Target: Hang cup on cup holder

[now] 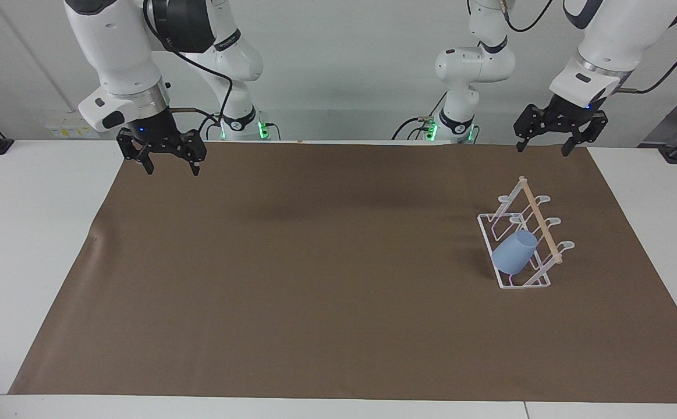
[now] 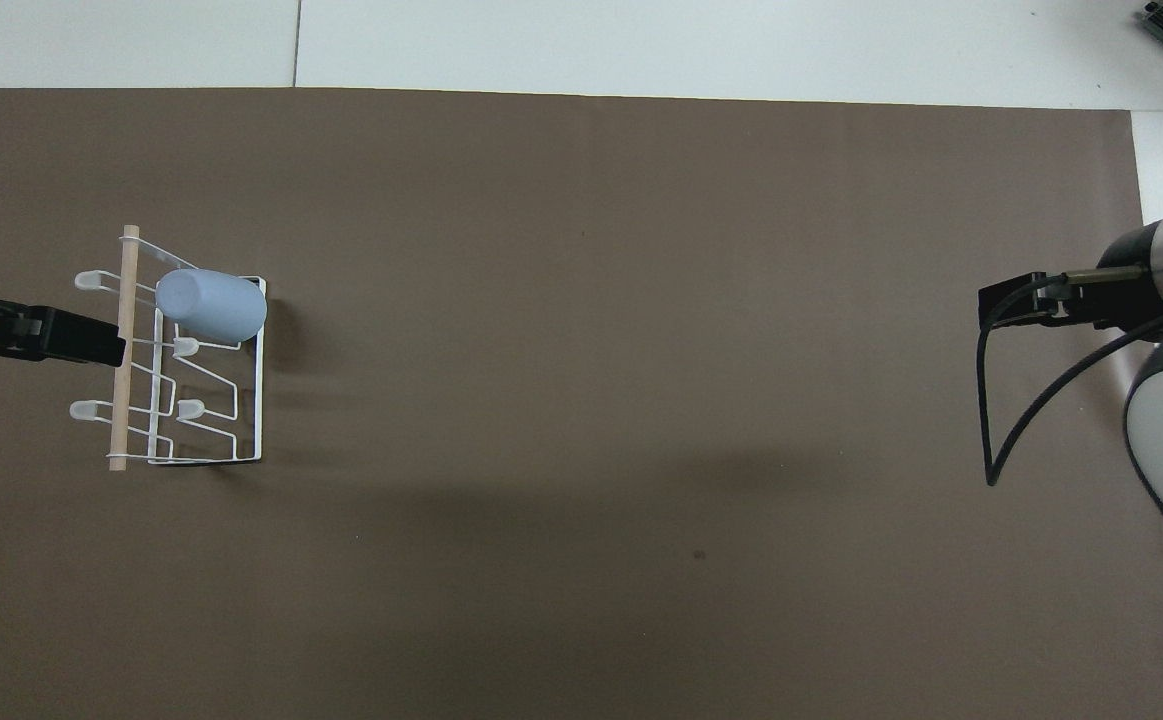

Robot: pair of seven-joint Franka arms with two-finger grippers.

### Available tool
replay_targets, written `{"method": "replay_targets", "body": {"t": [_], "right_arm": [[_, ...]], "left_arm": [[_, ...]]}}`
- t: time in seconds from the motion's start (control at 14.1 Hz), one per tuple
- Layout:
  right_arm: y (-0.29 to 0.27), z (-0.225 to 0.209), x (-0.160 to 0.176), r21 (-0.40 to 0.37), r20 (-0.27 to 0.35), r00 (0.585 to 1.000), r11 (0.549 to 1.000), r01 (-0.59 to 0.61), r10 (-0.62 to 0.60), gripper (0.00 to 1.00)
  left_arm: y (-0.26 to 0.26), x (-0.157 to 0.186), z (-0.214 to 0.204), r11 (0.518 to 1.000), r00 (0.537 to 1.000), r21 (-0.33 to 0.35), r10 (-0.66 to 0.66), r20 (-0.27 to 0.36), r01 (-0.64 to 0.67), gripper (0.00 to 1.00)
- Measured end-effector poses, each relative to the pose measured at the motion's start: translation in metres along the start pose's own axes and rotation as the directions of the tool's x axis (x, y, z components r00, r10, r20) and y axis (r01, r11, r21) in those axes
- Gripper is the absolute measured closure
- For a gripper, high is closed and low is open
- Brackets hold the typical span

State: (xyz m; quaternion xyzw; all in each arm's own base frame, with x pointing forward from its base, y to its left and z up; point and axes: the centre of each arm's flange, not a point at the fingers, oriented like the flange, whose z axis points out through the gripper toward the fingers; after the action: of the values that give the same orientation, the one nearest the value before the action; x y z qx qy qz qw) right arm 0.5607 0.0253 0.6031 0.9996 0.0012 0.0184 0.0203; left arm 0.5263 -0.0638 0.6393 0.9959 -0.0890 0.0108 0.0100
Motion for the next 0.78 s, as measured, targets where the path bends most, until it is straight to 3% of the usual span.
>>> {"method": "replay_targets", "body": {"t": [0.78], "right_arm": [[0.014,0.005,0.0,-0.001,0.01,0.999,0.999,0.047,-0.047,0.0]], "left_arm": [[-0.018,0.004,0.012,0.999,0.999,0.021,0.032,-0.001,-0.032,0.0]]}}
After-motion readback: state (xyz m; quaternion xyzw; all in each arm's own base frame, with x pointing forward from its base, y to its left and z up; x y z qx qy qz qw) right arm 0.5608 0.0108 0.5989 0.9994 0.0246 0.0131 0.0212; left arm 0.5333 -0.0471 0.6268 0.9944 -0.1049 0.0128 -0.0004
